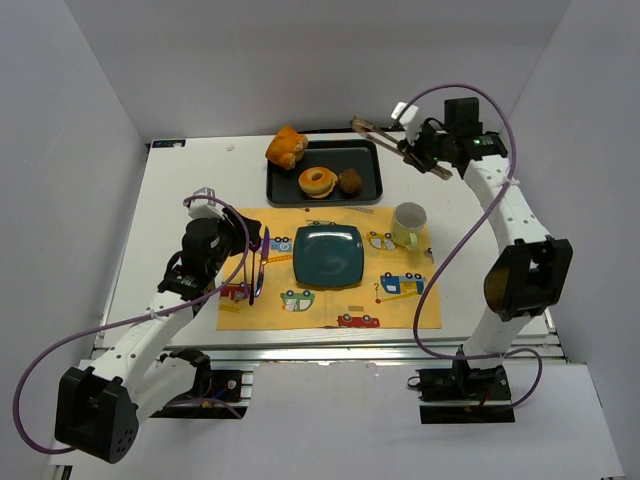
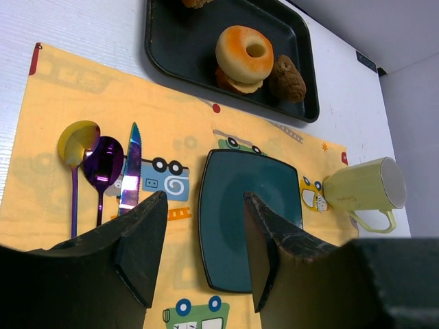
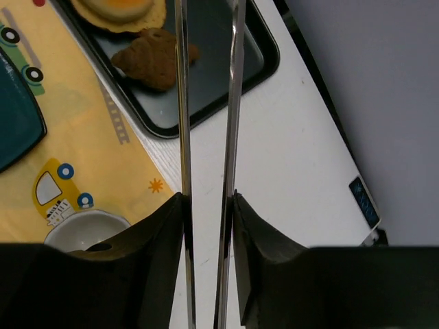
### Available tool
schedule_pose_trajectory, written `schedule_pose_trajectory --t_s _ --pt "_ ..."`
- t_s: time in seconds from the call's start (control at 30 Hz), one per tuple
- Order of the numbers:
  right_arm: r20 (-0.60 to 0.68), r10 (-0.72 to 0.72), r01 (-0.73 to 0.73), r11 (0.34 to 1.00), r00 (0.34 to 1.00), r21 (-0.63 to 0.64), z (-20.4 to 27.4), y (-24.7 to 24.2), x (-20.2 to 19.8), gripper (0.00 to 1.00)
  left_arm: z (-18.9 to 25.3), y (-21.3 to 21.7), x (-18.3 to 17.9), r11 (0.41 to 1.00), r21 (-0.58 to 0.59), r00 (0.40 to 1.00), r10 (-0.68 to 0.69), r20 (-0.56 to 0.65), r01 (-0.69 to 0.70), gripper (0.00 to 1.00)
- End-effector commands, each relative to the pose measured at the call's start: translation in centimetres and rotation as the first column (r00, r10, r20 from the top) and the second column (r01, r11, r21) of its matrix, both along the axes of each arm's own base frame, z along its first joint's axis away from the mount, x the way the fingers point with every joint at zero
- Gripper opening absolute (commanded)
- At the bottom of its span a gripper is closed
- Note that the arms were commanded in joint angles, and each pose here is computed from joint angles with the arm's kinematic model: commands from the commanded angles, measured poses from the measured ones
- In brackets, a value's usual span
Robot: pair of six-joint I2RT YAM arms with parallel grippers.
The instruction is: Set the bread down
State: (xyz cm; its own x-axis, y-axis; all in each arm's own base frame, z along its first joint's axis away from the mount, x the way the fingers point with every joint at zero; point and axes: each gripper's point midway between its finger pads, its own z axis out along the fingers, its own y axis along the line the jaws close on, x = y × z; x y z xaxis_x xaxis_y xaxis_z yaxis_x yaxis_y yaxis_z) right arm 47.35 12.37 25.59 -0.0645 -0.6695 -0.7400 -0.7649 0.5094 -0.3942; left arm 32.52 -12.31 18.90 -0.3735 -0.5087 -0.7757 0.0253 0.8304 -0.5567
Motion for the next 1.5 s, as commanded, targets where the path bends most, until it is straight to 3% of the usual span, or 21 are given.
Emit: schedule_pose_trajectory --t_s 0.0,0.23,0.53,1.47 --pt "-0.021 0.113 -0.115 0.987 0.993 -0.111 -1.2 2.2 -0.7 0.39 2.0 0.4 0.1 1.000 -0.010 0.999 0.015 0.048 -0.015 0.58" --pt "0.038 0.288 -0.268 0.925 0.957 -0.269 -2.3 8.6 -2.3 0.44 2.1 0.5 0.2 1.000 -0.003 0.999 0.020 0.045 -0.020 0.58" --pt "0.012 0.347 -0.325 0.891 0.938 -0.317 -3.3 12.1 -2.3 0.44 1.8 0.6 0.2 1.000 0.003 0.999 0.025 0.042 -0.025 0.58" --pt "-0.007 0.333 -0.301 0.843 0.943 -0.446 -8.7 14.3 0.7 0.48 1.5 0.6 0.1 1.000 0.002 0.999 0.025 0.040 -0.025 0.58"
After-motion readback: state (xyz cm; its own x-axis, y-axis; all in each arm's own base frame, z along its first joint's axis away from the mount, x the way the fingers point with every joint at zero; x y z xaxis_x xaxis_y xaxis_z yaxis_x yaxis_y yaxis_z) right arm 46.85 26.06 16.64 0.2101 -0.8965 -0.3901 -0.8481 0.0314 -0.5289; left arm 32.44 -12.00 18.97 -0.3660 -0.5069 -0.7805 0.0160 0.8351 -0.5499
